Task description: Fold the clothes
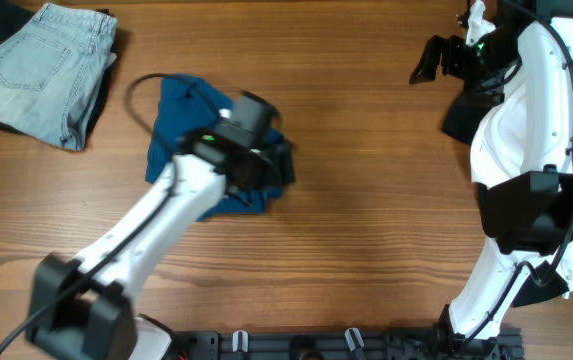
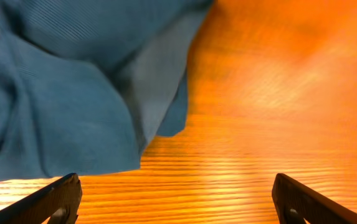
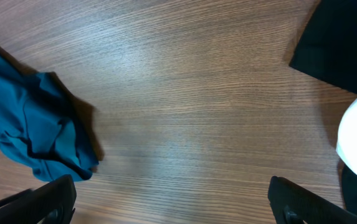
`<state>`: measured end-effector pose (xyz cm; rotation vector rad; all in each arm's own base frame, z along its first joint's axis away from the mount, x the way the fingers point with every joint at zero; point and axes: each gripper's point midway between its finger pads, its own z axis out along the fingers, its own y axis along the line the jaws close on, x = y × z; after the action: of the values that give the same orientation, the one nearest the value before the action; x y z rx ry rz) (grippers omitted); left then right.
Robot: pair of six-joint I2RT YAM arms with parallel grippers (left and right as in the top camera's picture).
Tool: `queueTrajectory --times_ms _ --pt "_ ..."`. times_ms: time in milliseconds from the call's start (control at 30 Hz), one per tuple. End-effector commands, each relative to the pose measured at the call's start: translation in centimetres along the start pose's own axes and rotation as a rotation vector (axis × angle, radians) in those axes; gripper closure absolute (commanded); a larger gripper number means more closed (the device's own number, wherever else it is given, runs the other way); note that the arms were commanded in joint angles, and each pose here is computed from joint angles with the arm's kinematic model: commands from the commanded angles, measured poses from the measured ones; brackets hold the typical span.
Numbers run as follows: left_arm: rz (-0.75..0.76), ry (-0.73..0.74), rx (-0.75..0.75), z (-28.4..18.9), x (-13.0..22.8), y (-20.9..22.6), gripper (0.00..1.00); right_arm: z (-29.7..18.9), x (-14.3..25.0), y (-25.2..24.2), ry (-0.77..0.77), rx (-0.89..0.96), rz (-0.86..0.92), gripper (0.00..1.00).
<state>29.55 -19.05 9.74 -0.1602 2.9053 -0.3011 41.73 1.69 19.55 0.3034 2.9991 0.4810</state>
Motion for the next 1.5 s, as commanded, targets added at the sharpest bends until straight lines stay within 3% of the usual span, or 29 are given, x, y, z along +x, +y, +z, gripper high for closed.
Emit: queueTrajectory --times_ms 0,267,467,767,867,1200,1467 --pt "0.135 -0.002 -0.184 3.0 0.6 1.6 0.01 -1.7 -0.1 0.8 -0.047 -0.029 -0.012 0.00" --pt "0.181 -0.013 -0.415 5.5 0.0 5.3 0.01 -1.7 -0.1 0.8 -0.047 -0.029 -0.034 0.00" --pt "0.220 -0.030 -0.396 5.8 -0.6 4.8 0.01 -1.7 -0.1 0.8 -0.047 -0.029 -0.035 0.00" --pt "0.235 0.030 -0.153 6.7 0.7 -0.3 0.03 -1.7 -0.1 0.8 -0.047 -0.029 -0.034 0.00" --pt "0.253 0.026 -0.133 6.7 1.0 -1.2 0.03 -1.7 -0.1 0.8 -0.047 -0.029 -0.034 0.00" --pt "0.281 0.005 -0.216 7.5 0.9 -0.3 0.08 -1.7 -0.1 0.8 -0.047 -0.029 -0.035 0.00" --pt "0.293 0.117 -0.322 10.9 3.0 2.2 0.07 -1.7 -0.1 0.8 -0.047 -0.030 -0.034 0.00"
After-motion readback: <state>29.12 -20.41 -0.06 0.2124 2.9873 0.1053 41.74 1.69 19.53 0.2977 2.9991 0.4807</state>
